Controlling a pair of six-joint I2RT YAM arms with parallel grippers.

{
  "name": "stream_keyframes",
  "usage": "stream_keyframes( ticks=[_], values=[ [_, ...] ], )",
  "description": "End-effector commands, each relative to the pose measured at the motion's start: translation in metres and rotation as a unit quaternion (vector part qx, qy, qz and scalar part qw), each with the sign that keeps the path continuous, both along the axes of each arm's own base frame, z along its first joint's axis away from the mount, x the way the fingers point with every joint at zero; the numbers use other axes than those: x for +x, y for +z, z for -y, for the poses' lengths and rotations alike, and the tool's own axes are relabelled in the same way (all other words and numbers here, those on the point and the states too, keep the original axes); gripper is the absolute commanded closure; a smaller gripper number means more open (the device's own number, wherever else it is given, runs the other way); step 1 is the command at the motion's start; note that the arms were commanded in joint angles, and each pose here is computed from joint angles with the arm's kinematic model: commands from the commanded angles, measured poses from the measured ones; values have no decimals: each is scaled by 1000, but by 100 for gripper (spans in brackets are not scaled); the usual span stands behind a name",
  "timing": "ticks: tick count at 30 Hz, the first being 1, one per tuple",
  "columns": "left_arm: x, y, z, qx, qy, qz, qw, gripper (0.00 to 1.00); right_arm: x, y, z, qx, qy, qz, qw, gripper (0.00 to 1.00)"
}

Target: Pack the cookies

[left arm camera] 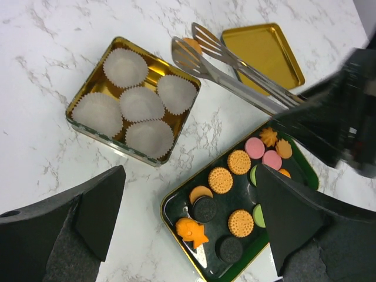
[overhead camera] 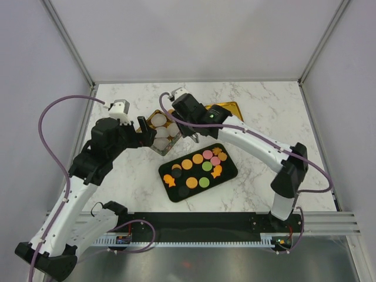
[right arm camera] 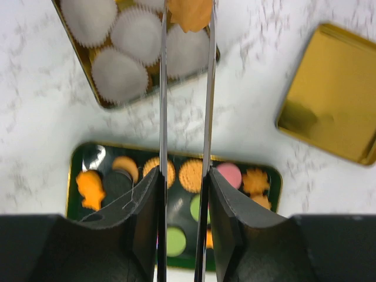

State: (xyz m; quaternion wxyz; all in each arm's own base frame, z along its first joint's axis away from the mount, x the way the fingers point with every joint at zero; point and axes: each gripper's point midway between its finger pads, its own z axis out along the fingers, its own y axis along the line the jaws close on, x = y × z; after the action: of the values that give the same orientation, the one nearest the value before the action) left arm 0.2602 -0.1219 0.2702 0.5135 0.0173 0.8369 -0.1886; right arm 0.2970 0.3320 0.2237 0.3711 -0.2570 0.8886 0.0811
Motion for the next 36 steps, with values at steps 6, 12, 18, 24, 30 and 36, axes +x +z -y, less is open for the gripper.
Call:
stream_keyframes(
  ticks=[6,12,18,24,30,36],
  values=[
    [-8,56,-25,-13,60,54,997,0,70,5,-78,65,15,54,996,62],
    [-16,63,-33,-6,67,59,996,0,84,-27,-94,61,11,35,997,62],
    [-17,59,-32,-4,64,54,997,0,87,-52,-92,45,2,23,999,62],
    [-15,55,-29,-3,59,47,997,0,85,-61,-88,39,-2,16,999,54],
    [-14,51,-29,-2,59,42,997,0,82,-61,-87,42,3,10,999,48],
    [-15,49,-30,-2,61,42,997,0,77,-54,-86,49,7,8,999,48]
  ],
)
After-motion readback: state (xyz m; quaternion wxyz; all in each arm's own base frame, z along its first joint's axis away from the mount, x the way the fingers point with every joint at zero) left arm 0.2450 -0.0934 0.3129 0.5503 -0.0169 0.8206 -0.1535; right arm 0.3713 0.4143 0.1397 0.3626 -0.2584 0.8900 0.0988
